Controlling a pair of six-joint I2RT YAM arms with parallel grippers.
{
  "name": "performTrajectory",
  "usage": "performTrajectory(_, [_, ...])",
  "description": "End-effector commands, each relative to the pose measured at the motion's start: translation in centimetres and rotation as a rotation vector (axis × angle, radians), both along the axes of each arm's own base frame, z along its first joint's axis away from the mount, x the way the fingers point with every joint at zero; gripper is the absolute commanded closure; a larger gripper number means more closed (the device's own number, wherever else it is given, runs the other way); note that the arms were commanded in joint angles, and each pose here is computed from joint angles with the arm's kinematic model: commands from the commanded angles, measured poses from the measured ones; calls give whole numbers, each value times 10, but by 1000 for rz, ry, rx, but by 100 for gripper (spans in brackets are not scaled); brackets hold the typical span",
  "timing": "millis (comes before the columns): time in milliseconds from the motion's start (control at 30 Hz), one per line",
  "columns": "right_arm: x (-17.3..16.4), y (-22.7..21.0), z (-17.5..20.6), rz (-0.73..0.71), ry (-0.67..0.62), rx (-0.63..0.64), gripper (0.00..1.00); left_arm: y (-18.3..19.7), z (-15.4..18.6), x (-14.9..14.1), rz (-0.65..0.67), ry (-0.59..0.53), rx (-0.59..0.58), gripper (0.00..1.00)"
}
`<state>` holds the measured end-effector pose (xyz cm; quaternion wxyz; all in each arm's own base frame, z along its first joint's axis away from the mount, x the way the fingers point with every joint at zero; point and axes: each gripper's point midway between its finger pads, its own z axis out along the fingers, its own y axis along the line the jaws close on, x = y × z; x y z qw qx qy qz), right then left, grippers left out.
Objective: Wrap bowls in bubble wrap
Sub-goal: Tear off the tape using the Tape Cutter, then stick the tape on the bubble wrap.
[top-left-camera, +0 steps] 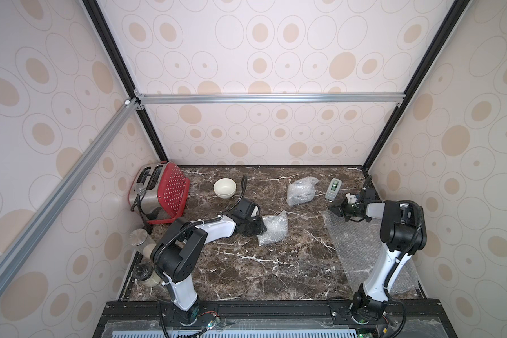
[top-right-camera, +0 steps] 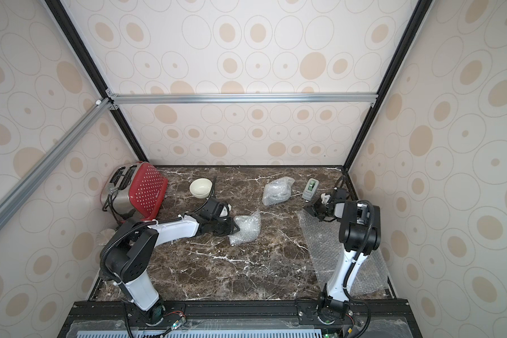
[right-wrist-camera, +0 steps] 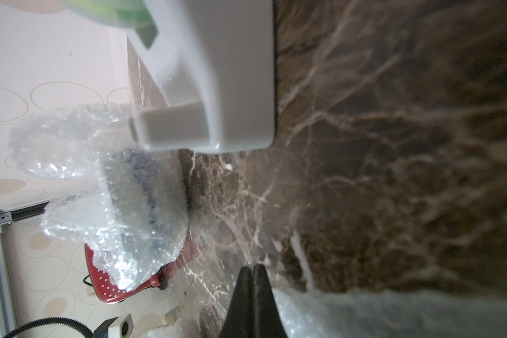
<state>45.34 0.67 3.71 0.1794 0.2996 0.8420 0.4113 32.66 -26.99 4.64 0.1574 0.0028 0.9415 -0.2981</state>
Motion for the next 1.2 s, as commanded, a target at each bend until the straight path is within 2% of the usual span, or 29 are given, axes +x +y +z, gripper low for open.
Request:
performTrajectory(0, [4, 4, 50, 27, -83, 13, 100, -4, 16, 10, -5, -50, -30, 74])
performTrajectory(333, [-13, 17, 113, 85, -168, 26, 100, -8, 17, 13, -9, -52, -47, 74])
performTrajectory(500, [-33, 39, 137, 174, -193, 57, 100, -15, 17, 12, -32, -49, -62, 74])
performTrajectory(667, [-56, 78, 155, 310, -196, 91, 100, -26, 15, 9, -72, -41, -64, 74])
performTrajectory(1033, [-109, 204, 186, 730, -214, 125, 99, -48, 18, 6, -155, -34, -72, 74])
performTrajectory(1167, [-118, 230, 177, 828, -181, 103, 99, -51, 19, 4, -170, -37, -77, 73])
